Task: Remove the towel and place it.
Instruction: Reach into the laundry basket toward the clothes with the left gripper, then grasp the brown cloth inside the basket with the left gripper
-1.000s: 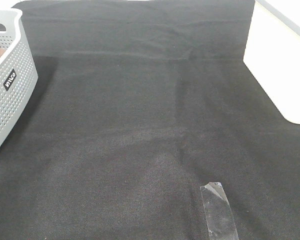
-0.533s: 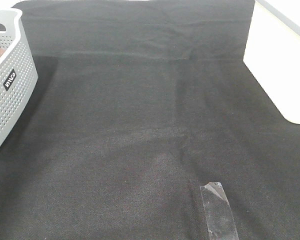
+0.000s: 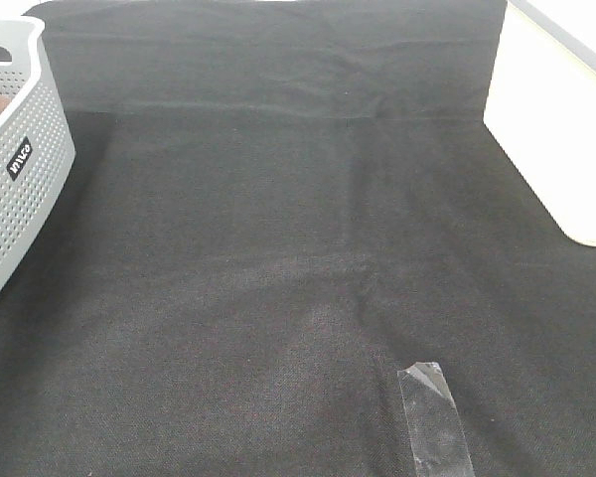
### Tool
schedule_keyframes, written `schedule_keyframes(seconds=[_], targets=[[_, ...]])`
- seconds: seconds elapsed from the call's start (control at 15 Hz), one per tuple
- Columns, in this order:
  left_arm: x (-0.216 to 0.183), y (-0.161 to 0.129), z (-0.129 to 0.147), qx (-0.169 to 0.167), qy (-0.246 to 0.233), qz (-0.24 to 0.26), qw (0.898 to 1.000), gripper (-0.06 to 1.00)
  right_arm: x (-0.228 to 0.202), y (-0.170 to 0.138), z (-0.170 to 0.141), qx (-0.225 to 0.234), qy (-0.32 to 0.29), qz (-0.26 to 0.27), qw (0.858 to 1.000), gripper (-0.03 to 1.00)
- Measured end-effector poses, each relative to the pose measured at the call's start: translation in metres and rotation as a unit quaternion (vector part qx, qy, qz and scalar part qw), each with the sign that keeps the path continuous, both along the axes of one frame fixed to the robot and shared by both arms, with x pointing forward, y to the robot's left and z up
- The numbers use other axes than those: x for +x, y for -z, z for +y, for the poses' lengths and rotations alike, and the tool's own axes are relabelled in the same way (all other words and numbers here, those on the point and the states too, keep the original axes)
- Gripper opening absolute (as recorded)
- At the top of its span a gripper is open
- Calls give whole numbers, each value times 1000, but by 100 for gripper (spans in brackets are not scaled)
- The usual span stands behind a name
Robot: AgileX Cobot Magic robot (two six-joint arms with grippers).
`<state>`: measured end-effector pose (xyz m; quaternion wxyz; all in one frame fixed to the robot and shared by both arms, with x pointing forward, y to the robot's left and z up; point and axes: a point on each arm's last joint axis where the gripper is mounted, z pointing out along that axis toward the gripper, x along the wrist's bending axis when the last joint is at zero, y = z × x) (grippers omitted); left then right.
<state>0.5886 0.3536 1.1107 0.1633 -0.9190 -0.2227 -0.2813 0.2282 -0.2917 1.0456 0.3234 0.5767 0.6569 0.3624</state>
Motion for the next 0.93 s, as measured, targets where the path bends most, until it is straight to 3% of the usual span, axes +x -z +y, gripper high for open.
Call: schedule_keyframes(seconds=[0.27, 0.47, 0.93], targets=[[32, 34, 44, -1, -27, 27, 999, 99, 0, 0, 0, 0, 0, 0, 1000, 71], [45, 59, 76, -42, -45, 38, 997, 99, 0, 0, 0, 0, 0, 0, 1000, 71], [67, 135, 83, -76, -38, 115, 990, 99, 0, 0, 0, 0, 0, 0, 1000, 71]])
